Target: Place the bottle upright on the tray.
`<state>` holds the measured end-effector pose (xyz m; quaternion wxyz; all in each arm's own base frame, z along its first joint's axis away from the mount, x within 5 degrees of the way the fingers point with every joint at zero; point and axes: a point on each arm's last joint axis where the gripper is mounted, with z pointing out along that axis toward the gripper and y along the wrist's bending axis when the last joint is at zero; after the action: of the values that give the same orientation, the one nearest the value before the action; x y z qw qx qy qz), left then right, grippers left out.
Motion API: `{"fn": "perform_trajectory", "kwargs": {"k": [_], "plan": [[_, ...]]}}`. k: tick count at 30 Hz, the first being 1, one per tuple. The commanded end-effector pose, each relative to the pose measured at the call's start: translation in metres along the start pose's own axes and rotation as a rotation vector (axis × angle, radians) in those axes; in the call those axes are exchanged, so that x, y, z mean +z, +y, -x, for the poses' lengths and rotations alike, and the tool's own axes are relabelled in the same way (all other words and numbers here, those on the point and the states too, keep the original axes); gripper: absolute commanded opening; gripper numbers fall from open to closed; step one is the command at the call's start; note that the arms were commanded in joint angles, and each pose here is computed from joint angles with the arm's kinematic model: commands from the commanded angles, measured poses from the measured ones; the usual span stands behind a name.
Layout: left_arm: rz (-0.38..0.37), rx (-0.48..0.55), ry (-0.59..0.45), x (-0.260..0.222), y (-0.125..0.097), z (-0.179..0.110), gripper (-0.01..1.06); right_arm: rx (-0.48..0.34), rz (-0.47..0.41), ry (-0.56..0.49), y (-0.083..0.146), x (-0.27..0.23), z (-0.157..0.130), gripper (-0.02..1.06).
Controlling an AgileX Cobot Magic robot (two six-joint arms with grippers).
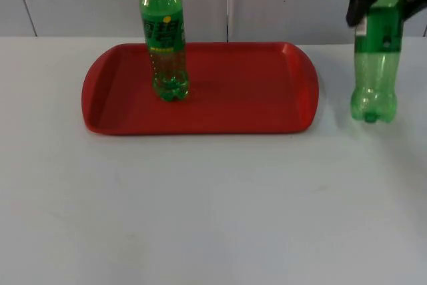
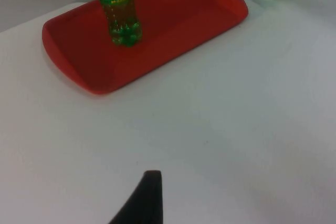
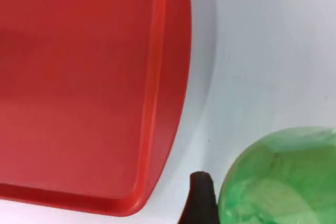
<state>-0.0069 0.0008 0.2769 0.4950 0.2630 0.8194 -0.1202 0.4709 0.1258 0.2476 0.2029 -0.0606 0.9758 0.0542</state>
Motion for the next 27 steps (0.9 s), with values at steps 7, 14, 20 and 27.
{"fn": "perform_trajectory", "kwargs": {"k": [7,14,20,27], "plan": [[-0.007,-0.006,-0.006,0.001,0.0,-0.001,1.05,-0.053,0.057,-0.148,0.006,-0.065,0.008,0.0],[-0.007,-0.006,-0.006,0.001,0.0,-0.001,1.05,-0.099,0.092,-0.268,0.016,-0.103,0.011,0.0],[-0.007,-0.006,-0.006,0.001,0.0,-0.001,1.05,-0.178,0.096,-0.367,0.045,-0.125,0.01,0.0],[-0.007,-0.006,-0.006,0.001,0.0,-0.001,1.05,-0.23,0.143,-0.41,0.074,-0.134,0.004,0.0]]}}
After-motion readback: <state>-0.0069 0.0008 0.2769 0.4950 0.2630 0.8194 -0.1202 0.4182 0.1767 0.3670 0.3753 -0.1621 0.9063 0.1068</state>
